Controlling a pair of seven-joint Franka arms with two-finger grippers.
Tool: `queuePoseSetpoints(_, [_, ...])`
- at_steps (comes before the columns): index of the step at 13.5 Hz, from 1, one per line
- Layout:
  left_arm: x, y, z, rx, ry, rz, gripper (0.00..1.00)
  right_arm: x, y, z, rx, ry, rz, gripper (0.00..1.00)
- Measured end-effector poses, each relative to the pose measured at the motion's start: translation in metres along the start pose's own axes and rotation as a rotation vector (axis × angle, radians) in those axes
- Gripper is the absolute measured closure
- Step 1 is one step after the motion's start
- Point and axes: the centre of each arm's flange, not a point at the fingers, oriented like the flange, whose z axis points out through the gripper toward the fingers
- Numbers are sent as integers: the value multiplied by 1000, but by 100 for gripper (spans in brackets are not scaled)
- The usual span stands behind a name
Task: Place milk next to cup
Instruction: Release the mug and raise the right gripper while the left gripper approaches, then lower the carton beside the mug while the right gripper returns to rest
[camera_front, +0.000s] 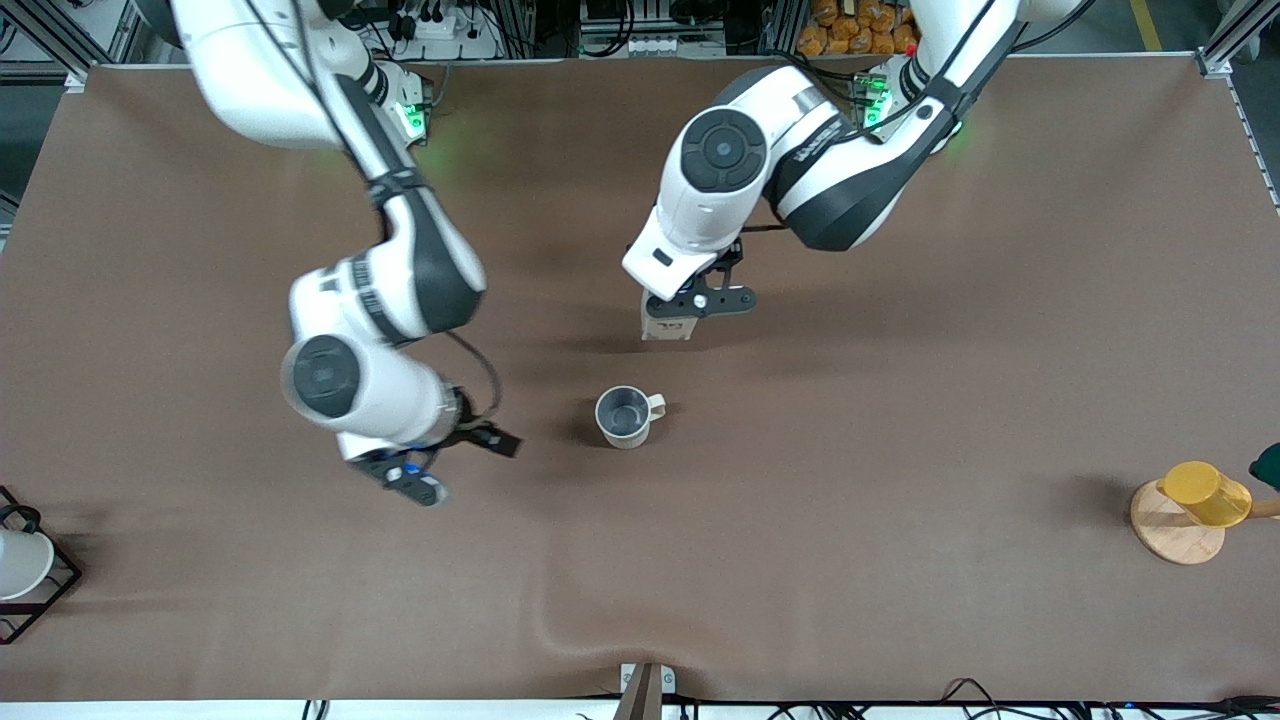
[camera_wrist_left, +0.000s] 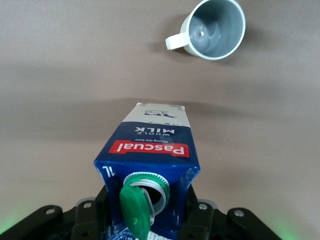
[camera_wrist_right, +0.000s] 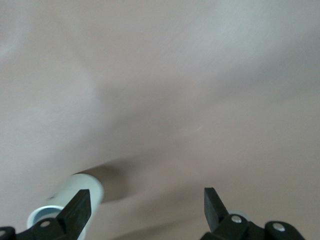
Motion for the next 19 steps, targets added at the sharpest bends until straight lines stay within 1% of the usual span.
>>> queuePoseSetpoints(2, [9, 8, 9, -5, 21, -15, 44, 31, 48, -18, -15, -22, -68, 0])
queuePoseSetpoints(4, [16, 17, 20, 5, 57, -22, 44, 51, 82, -22, -62, -12, -122, 0])
queuePoseSetpoints(6, [14, 30, 30, 14, 88, -13, 44, 58, 99, -24, -101, 1, -166, 0])
queuePoseSetpoints(9, [9, 47, 41, -7, 110, 6, 44, 74, 136, -37, -108, 3, -270, 0])
queuePoseSetpoints(12, [10, 51, 50, -13, 109, 23, 44, 90, 202, -48, -111, -17, -355, 0])
queuePoseSetpoints(14, [13, 51, 55, -13, 106, 35, 44, 93, 235, -55, -111, -22, -397, 0])
queuePoseSetpoints(17, [15, 52, 63, -9, 99, 46, 43, 84, 248, -58, -154, 19, -460, 0])
queuePoseSetpoints(19, [17, 51, 65, -7, 97, 46, 42, 76, 254, -60, -172, 30, -484, 0])
